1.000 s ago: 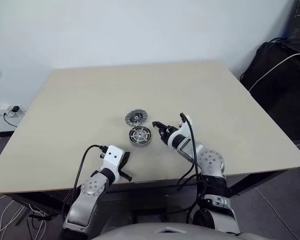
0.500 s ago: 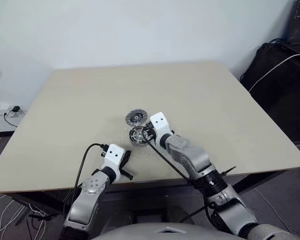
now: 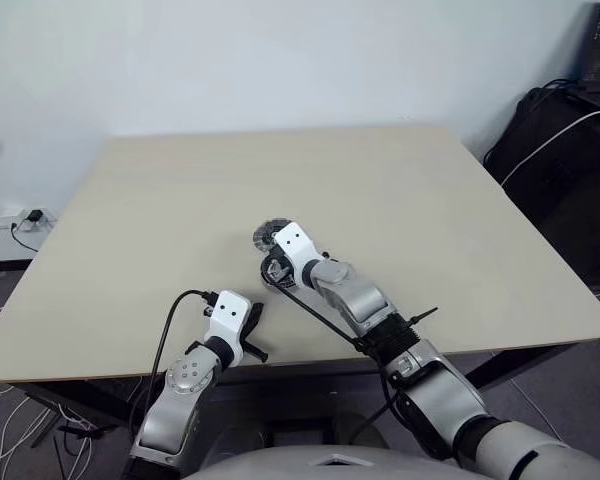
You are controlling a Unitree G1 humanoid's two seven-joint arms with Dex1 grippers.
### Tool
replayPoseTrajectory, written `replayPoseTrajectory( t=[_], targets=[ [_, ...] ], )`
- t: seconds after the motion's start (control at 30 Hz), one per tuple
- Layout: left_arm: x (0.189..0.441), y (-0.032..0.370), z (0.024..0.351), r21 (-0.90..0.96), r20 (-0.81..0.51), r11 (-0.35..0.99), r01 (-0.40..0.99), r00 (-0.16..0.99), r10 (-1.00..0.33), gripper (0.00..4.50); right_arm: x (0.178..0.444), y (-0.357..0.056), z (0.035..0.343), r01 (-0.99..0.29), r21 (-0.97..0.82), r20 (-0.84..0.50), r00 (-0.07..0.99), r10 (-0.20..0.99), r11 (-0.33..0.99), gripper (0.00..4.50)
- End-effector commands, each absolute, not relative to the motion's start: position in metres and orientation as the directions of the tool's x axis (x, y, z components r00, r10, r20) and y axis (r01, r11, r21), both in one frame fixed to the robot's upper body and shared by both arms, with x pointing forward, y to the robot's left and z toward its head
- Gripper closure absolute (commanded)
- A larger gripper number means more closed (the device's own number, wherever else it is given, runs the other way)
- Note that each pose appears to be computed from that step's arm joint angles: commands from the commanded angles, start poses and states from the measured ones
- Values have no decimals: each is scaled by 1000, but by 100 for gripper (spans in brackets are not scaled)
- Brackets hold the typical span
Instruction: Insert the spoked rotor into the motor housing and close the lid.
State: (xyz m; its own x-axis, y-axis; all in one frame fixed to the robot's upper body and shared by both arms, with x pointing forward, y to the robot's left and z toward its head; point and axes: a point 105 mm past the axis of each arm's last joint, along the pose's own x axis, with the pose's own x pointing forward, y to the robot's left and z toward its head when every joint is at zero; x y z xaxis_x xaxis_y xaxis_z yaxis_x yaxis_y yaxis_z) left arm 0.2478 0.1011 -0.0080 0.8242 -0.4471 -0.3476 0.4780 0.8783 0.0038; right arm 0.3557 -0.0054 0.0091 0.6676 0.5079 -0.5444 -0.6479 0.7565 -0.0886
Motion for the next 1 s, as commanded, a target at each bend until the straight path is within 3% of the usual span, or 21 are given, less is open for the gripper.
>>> replayPoseTrajectory(
  t=[0.03,0.13,0.23,0.47,0.57,0.67,0.73,1.0],
  targets=[
    [252,100,3,15,-298,881,474,843,-448,450,361,-8,7,-645,-103,-565,665,489,758,448],
    [252,100,3,13,-298,882,470,844,-446,450,359,-12,-1,-643,-95,-594,649,475,760,448],
    [252,99,2,10,-297,883,469,845,-445,450,362,-12,10,-662,-126,-565,660,494,739,448],
    [253,95,1,-2,-291,880,474,842,-454,450,365,-11,60,-811,-294,-528,579,621,506,448],
    [253,94,0,-3,-289,879,477,841,-458,450,359,-12,66,-860,-336,-568,511,645,385,393],
    [251,95,-4,29,-298,870,492,835,-462,450,341,-13,68,-925,-341,-655,362,663,168,297],
    [250,95,-4,32,-294,867,498,833,-468,450,337,-16,66,-938,-335,-699,313,643,92,233],
    [246,101,-3,58,-244,868,493,850,-467,450,330,-9,54,-952,-303,-778,216,589,-51,233]
  ],
)
